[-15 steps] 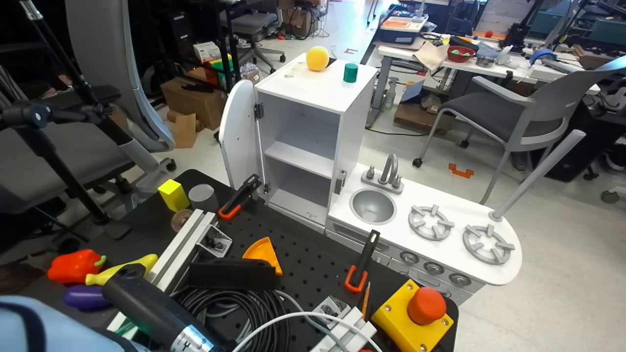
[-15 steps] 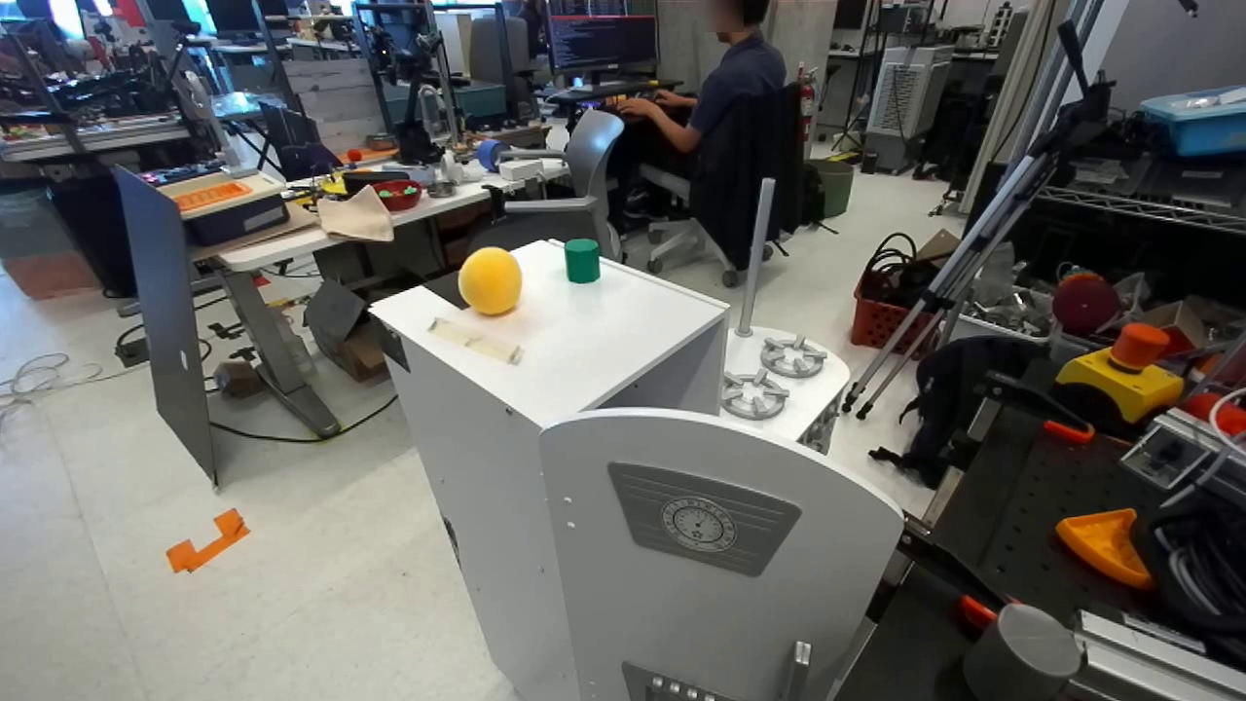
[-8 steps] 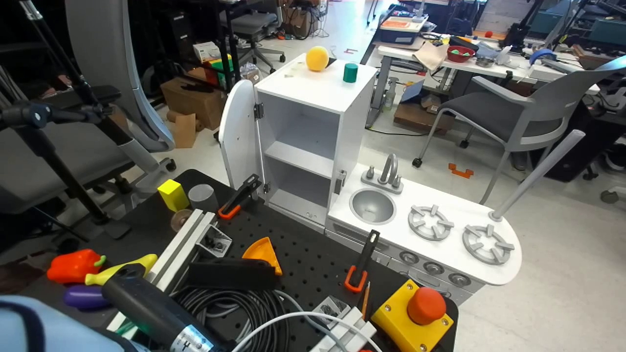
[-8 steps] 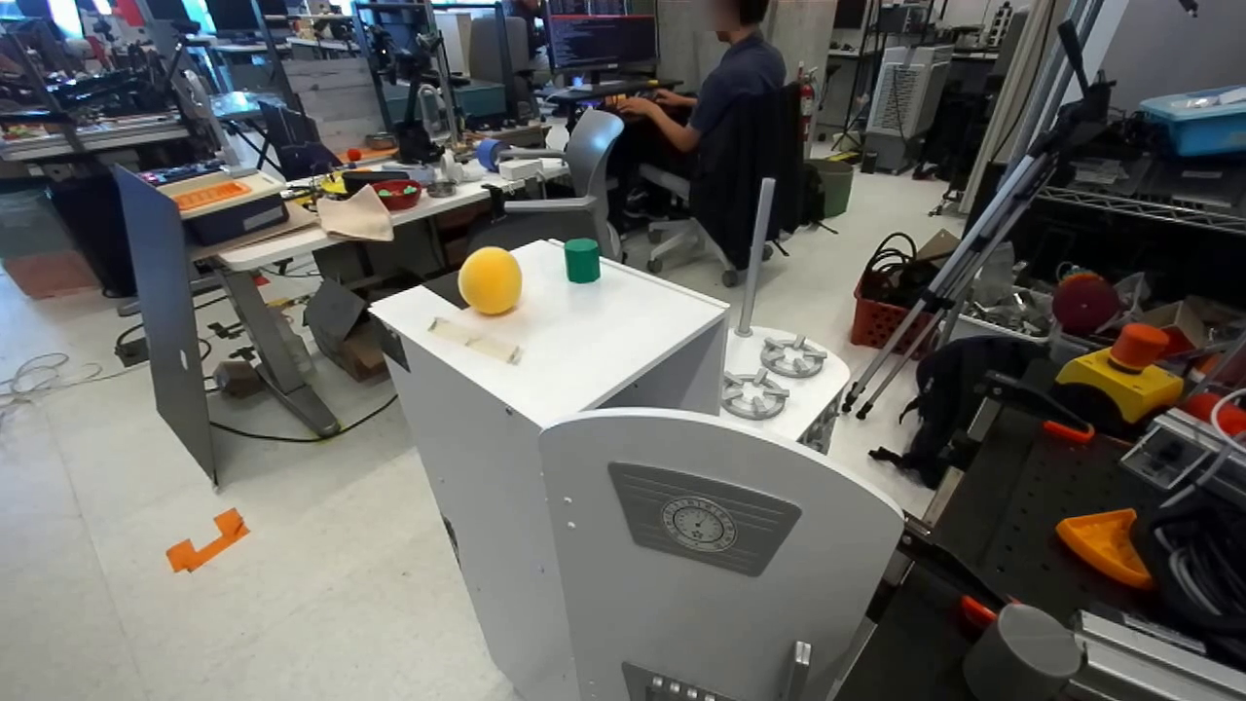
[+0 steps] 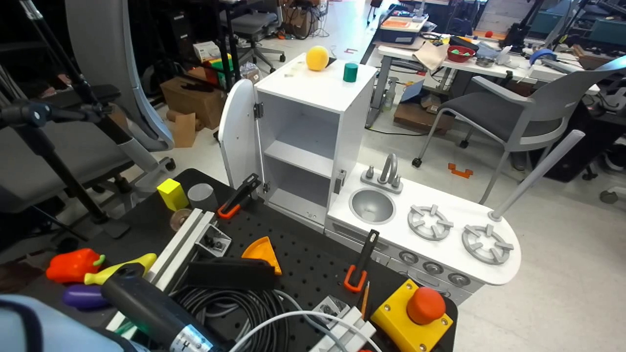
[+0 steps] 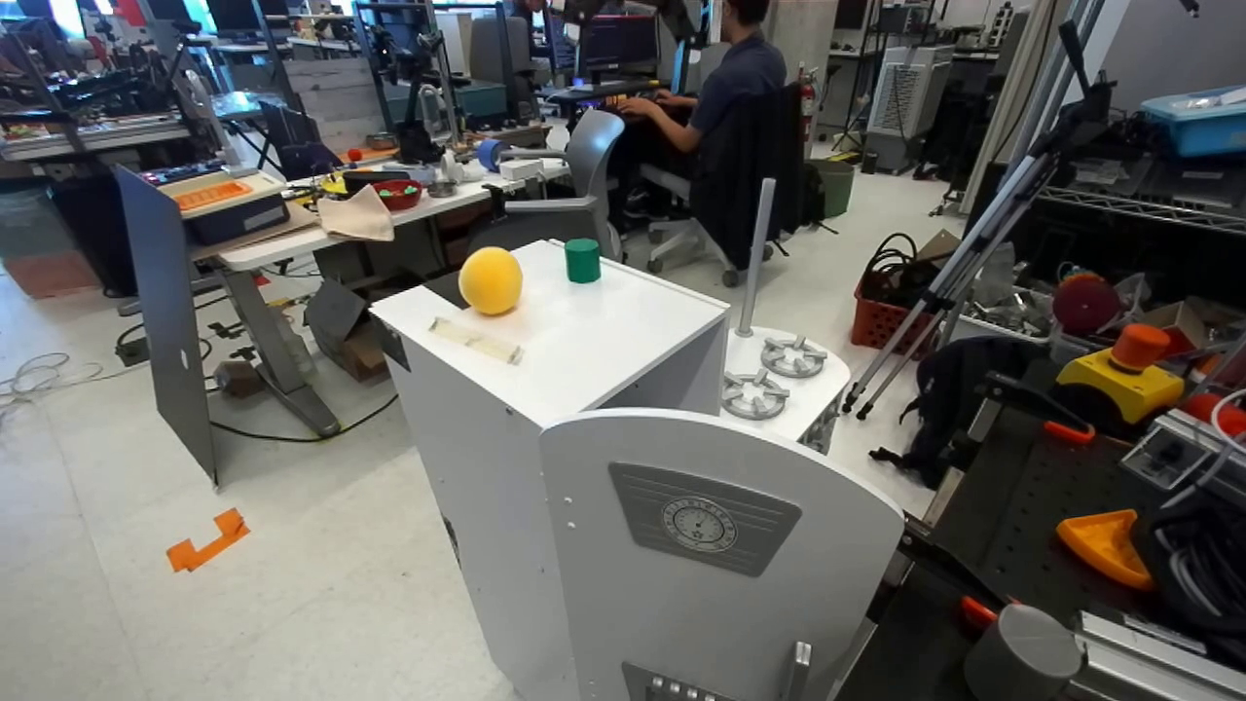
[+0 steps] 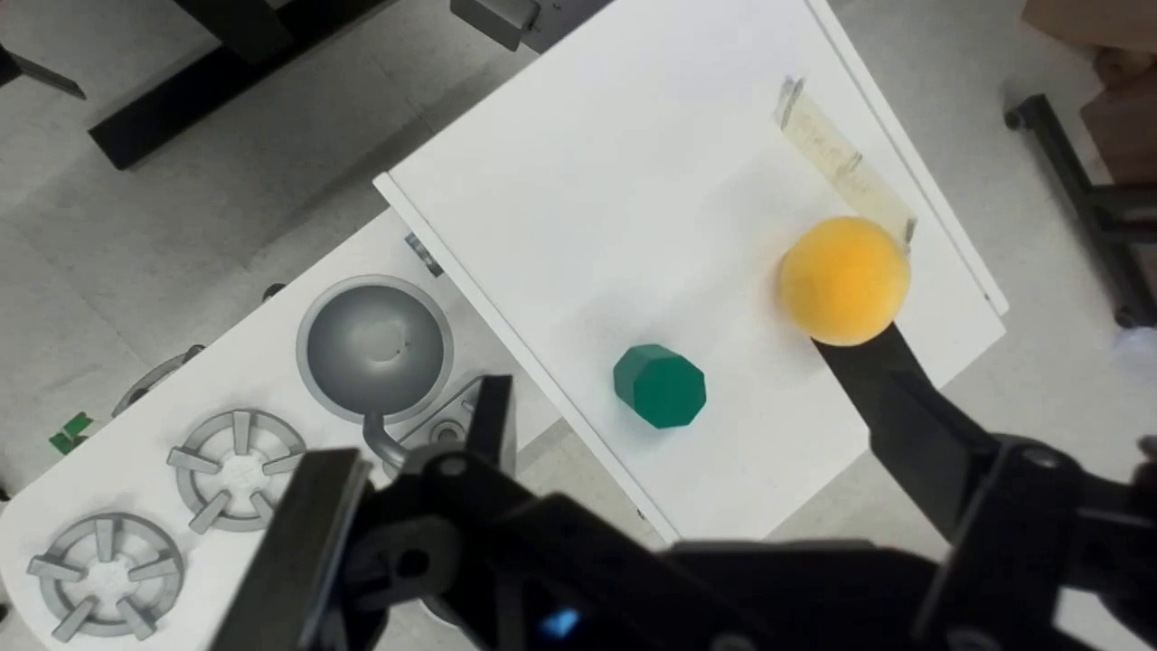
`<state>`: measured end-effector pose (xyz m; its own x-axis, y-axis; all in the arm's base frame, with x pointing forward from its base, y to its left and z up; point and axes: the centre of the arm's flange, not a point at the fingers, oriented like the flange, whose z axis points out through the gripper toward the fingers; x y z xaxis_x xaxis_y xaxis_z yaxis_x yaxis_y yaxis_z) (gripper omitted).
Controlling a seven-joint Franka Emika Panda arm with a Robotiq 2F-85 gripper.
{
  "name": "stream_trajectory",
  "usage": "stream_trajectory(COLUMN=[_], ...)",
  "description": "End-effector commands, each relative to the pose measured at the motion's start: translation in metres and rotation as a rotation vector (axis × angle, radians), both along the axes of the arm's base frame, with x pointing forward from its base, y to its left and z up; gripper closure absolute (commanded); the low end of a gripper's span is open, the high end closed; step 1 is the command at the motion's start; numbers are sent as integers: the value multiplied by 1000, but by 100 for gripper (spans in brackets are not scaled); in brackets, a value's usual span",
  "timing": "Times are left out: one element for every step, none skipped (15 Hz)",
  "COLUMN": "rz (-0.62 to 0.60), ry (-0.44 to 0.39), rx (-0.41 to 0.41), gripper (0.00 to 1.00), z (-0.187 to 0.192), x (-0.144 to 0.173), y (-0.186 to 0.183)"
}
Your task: Move the green object closer to you
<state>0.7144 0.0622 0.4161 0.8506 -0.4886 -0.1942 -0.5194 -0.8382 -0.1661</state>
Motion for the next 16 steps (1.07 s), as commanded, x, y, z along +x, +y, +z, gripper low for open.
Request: stream_trajectory(rz=[-104, -125, -142, -156, -169, -180, -191, -203, -214, -226, -235, -243, -253, -260, -270, -278], ry=[34, 44, 55, 71, 80, 93, 104, 112, 114, 117, 120, 125, 130, 140, 153, 157], rx=[16, 9, 4, -1, -7, -9, -15, -22, -29, -37, -46, -50, -56, -62, -65, -70], gripper=[0, 0, 0, 0, 0, 0, 0, 0, 0, 0, 0, 0, 0, 0, 0, 0], z=[-22, -31, -42, -52, -61, -69, -78, -86, -94, -102, -110, -117, -124, -131, -137, -144], x=[61, 66, 71, 73, 75, 77, 80, 82, 84, 87, 89, 90, 92, 93, 92, 92], y=[-2, -3, -3, -2, -1, 0, 2, 4, 6, 9, 13, 15, 18, 20, 22, 26])
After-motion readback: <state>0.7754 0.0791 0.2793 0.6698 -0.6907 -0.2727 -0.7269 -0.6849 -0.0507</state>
